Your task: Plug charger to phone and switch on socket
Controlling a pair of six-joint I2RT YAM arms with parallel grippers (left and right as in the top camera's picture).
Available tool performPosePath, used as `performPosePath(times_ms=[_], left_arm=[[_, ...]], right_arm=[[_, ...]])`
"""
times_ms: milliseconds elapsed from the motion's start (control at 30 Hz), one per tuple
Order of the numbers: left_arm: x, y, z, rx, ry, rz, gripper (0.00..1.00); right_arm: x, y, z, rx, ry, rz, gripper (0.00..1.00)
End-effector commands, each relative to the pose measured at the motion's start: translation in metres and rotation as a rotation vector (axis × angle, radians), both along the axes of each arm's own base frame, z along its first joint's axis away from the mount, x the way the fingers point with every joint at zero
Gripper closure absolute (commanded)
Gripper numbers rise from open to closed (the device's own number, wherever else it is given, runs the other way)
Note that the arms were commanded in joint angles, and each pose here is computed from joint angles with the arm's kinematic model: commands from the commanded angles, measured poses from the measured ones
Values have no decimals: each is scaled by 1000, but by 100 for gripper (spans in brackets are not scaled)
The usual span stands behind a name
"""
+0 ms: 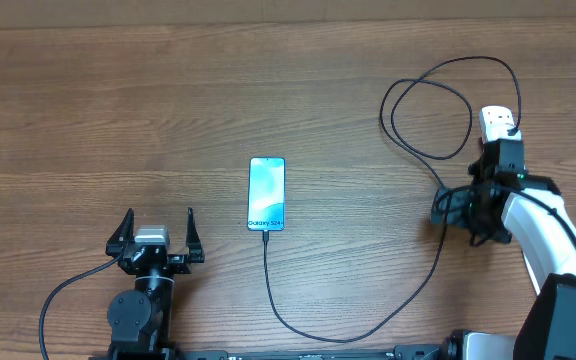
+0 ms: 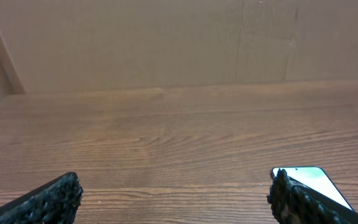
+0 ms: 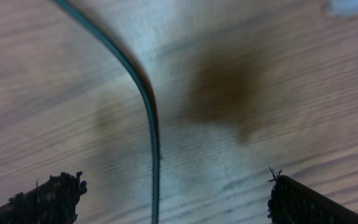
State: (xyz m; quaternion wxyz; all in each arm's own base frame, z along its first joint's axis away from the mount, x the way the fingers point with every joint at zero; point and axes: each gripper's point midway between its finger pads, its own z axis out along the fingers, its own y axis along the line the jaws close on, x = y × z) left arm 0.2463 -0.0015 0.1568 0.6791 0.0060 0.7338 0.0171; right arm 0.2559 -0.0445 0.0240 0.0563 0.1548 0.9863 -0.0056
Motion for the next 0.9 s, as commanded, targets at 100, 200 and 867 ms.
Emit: performPosePath(times_ms=[100,200,867], left_arm=[[0,-1,1,-13,-7,-2,0],[0,-1,0,-13,-7,-2,0],[0,-1,0,-13,-7,-2,0]], right_arm=[[-17,3,-12,4,40,1,0],[-18,3,-11,4,36,1,0],[2,0,56,-43,-249,0,0]])
